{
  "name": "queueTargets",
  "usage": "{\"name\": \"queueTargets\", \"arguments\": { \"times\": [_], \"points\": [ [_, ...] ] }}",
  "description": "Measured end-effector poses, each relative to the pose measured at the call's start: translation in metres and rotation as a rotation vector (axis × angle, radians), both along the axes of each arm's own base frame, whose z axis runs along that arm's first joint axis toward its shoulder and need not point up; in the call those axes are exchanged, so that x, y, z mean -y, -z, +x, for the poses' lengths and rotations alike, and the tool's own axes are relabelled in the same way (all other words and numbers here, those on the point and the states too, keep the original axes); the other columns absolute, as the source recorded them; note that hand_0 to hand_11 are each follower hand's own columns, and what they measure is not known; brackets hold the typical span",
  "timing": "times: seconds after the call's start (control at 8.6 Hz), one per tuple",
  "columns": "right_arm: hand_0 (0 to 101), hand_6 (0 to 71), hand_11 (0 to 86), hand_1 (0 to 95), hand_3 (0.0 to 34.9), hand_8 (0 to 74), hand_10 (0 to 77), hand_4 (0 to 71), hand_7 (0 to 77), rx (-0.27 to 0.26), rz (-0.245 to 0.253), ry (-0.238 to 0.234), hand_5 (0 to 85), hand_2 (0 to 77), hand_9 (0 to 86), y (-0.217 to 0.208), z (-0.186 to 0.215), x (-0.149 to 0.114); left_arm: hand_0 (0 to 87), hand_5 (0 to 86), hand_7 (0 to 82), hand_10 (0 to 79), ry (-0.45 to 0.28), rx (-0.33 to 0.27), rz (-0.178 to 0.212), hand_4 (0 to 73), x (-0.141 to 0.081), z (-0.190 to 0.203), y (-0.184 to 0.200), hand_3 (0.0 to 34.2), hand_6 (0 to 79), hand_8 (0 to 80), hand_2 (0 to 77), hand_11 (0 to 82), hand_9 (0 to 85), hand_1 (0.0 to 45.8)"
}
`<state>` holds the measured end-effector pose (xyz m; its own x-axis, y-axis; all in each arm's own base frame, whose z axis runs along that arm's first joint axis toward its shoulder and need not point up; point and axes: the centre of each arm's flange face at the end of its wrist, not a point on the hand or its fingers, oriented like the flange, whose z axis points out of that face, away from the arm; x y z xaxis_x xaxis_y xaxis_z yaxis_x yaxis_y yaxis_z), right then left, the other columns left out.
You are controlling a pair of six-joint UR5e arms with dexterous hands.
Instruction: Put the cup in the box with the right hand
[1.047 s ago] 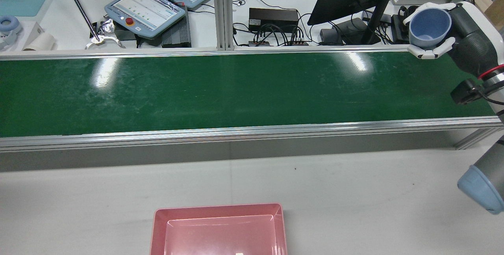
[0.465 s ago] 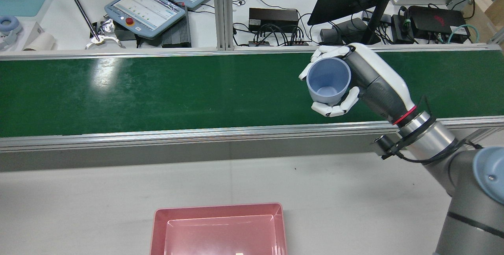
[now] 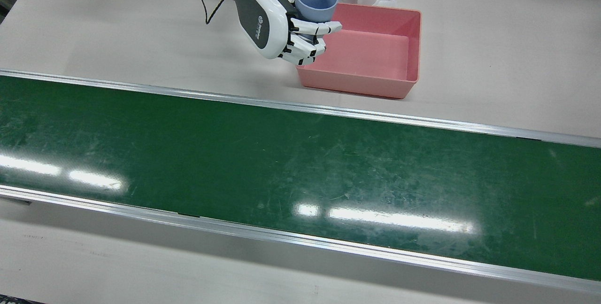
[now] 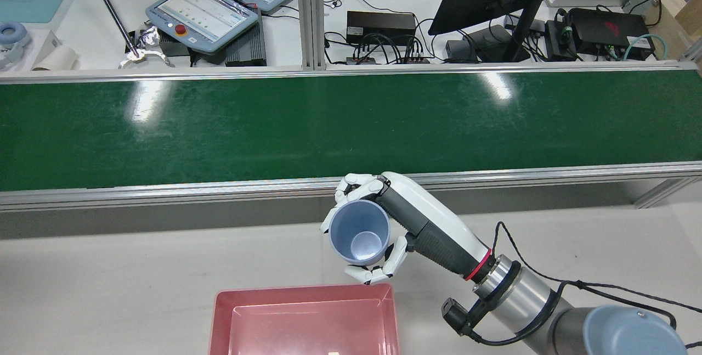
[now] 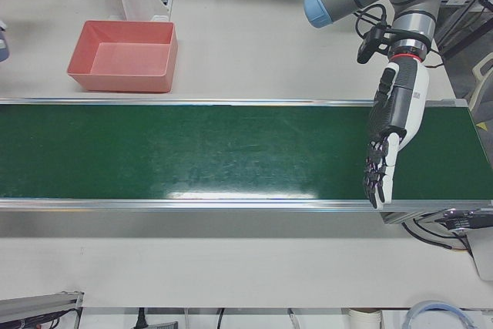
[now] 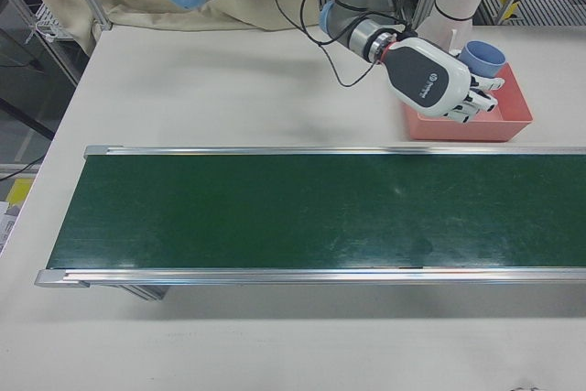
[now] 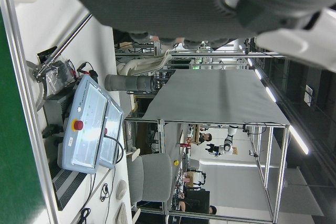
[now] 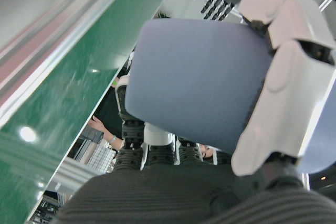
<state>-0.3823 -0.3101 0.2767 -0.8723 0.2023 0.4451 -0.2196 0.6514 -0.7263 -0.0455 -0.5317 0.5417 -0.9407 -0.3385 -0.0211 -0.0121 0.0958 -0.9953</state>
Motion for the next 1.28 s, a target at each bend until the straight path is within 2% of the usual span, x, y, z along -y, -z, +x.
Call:
{"name": "queueTargets", "arguments": {
  "times": [0.12, 0.23, 0.35, 0.47, 0.58, 0.7, 0.81, 0.93, 1.05, 1.16, 1.28],
  "points": [
    [60, 34.4, 54.0, 1.1, 0.0, 56.2, 37.1, 38.2, 70.4, -0.011, 0.013, 0.030, 18.5, 45.3, 77.4, 0.004, -0.015, -0.019, 0.0, 0.0, 0.5, 0.0, 0.000, 0.000, 0.000, 1.1, 0.000, 0.000, 0.000, 0.0, 0.5, 0.0, 0.5, 0.0, 0.0, 0.5],
    [59, 20.2, 43.1, 1.6, 0.0, 46.9, 24.5, 38.2, 70.4, -0.022, 0.028, 0.061, 18.0, 43.6, 77.4, 0.007, -0.030, -0.037, 0.0, 0.5, 0.5, 0.0, 0.000, 0.000, 0.001, 1.1, 0.000, 0.000, 0.000, 0.0, 0.0, 0.0, 0.5, 0.0, 0.0, 0.5],
    [59, 20.2, 43.1, 1.6, 0.0, 46.9, 24.5, 38.2, 70.4, -0.032, 0.039, 0.086, 18.0, 43.6, 77.4, 0.009, -0.041, -0.053, 0.0, 0.5, 0.5, 0.0, 0.000, 0.000, 0.000, 1.1, 0.000, 0.000, 0.000, 0.0, 0.5, 0.0, 0.5, 0.0, 0.0, 0.5],
    [53, 10.4, 32.2, 6.5, 0.0, 30.5, 11.4, 34.4, 60.0, -0.040, 0.045, 0.102, 14.7, 33.3, 43.6, 0.009, -0.046, -0.062, 0.0, 0.5, 0.5, 0.0, 0.000, 0.000, 0.000, 1.1, 0.000, 0.000, 0.000, 0.0, 0.0, 0.0, 0.5, 0.0, 0.0, 0.5],
    [52, 8.2, 14.7, 20.2, 0.0, 8.7, 6.5, 26.7, 45.3, -0.043, 0.047, 0.111, 5.5, 20.2, 44.2, 0.008, -0.049, -0.067, 0.0, 0.0, 0.5, 0.0, 0.000, 0.000, -0.001, 1.1, 0.000, 0.000, 0.000, 0.0, 0.0, 0.0, 0.5, 0.0, 0.0, 0.5],
    [49, 5.4, 3.3, 18.5, 0.0, 0.0, 3.8, 13.1, 28.9, -0.046, 0.047, 0.118, 5.5, 15.3, 43.6, 0.007, -0.051, -0.069, 0.0, 0.0, 0.5, 0.0, 0.000, 0.000, 0.000, 1.1, 0.000, 0.000, 0.000, 0.0, 0.0, 0.0, 0.5, 0.0, 0.0, 0.5],
    [49, 5.4, 6.0, 7.1, 0.0, 0.0, 3.8, 8.2, 12.5, -0.049, 0.047, 0.122, 4.9, 4.9, 30.5, 0.006, -0.053, -0.071, 0.0, 0.5, 0.5, 0.0, 0.000, 0.000, 0.000, 1.1, 0.000, 0.000, 0.000, 0.0, 0.5, 0.0, 0.5, 0.0, 0.0, 0.5],
    [48, 5.4, 5.4, 13.1, 0.0, 0.5, 2.7, 9.8, 18.5, -0.051, 0.046, 0.126, 3.3, 2.2, 13.6, 0.005, -0.054, -0.073, 0.0, 0.0, 0.5, 0.0, 0.000, 0.000, 0.000, 1.1, 0.000, 0.000, 0.000, 0.0, 0.5, 0.0, 0.5, 0.0, 0.0, 0.5],
    [47, 5.4, 5.4, 10.9, 0.0, 0.5, 2.7, 10.4, 19.6, -0.051, 0.045, 0.129, 3.3, 7.6, 1.1, 0.005, -0.054, -0.073, 0.0, 0.0, 0.5, 0.0, 0.000, 0.000, -0.001, 1.1, 0.000, 0.000, -0.001, 0.0, 0.5, 0.0, 0.5, 0.0, 0.0, 0.5],
    [47, 5.4, 5.4, 7.1, 0.0, 0.5, 2.7, 12.0, 21.3, -0.047, 0.043, 0.126, 3.3, 3.8, 4.4, 0.005, -0.051, -0.072, 0.0, 0.5, 0.5, 0.0, 0.000, 0.000, -0.001, 1.1, 0.000, 0.000, -0.001, 0.0, 0.5, 0.0, 0.5, 0.0, 0.0, 0.5],
    [47, 5.4, 5.4, 12.0, 0.0, 0.5, 2.7, 12.0, 21.3, -0.037, 0.043, 0.096, 4.4, 1.1, 4.4, 0.007, -0.035, -0.059, 0.0, 0.5, 0.5, 0.0, 0.000, 0.000, -0.002, 1.1, 0.000, 0.000, -0.001, 0.0, 0.5, 0.0, 0.5, 0.0, 0.0, 0.5]
  ]
}}
